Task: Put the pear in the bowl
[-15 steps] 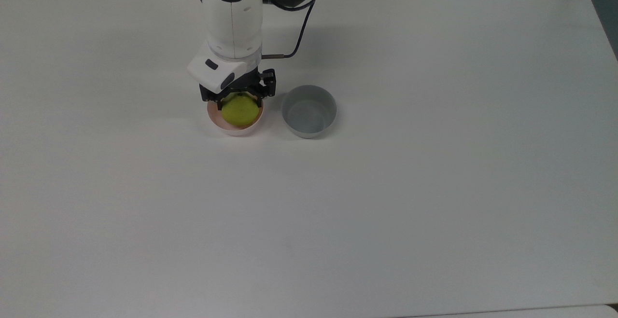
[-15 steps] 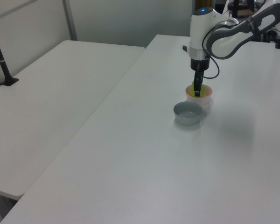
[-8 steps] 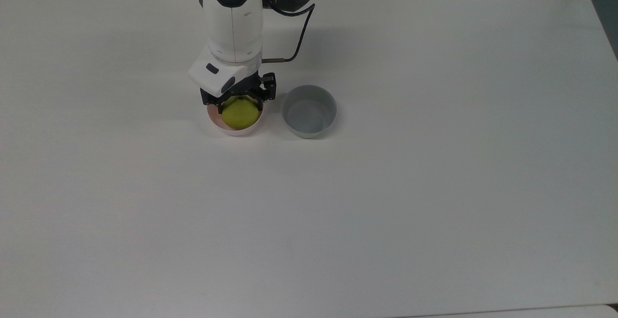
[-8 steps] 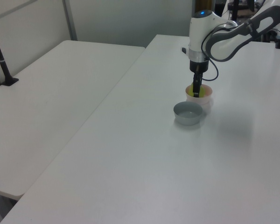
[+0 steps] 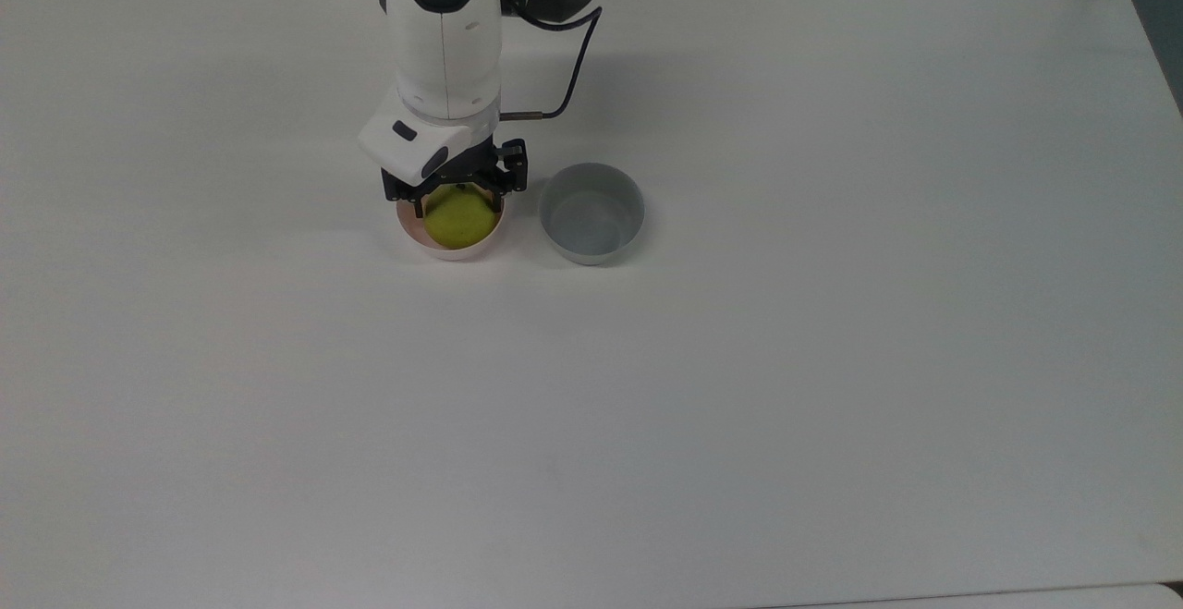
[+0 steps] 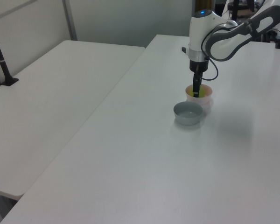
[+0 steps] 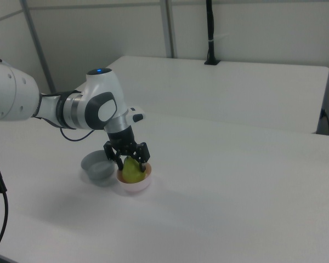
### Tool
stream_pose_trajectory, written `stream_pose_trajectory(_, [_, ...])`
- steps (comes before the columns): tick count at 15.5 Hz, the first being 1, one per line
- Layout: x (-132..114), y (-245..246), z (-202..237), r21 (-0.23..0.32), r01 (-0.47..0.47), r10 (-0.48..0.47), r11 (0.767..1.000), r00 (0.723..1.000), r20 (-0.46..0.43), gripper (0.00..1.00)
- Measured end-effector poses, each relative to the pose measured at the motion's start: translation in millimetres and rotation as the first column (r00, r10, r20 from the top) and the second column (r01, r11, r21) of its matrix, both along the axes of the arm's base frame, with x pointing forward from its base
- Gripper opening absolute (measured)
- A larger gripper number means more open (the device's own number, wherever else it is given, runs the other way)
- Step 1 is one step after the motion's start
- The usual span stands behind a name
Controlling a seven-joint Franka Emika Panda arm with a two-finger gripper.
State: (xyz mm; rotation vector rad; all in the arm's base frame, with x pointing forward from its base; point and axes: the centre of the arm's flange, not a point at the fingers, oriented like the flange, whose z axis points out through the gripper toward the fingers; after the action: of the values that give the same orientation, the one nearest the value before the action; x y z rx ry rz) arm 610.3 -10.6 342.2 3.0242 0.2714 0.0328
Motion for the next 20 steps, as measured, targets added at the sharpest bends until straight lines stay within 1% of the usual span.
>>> stream_pose_trajectory(6, [0.7,-0.5,5.9,-0.001,0.001,-0.001,1.000,1.000,0.005,0.88])
stream_pose_trajectory(10, [8.6,-4.0,54.1,-0.014,0.020,-0.020,1.000,1.000,-0.015,0.88])
stream_pose_trajectory(14, [11.4,-4.6,107.2,-0.023,0.033,-0.033,0.999,0.999,0.002,0.88])
stream_pose_trajectory(15, [10.6,-5.2,118.8,-0.025,0.038,-0.038,0.999,0.999,-0.001,0.92])
stream_pose_trajectory(17, [9.5,-6.9,150.0,-0.031,0.051,-0.052,0.998,0.999,-0.014,0.95])
stream_pose_trajectory(18, [8.7,-7.5,174.5,-0.033,0.059,-0.060,0.998,0.998,-0.014,0.98])
stream_pose_trajectory(20, [7.3,-2.1,197.4,-0.026,0.059,-0.059,0.998,0.998,-0.004,1.00])
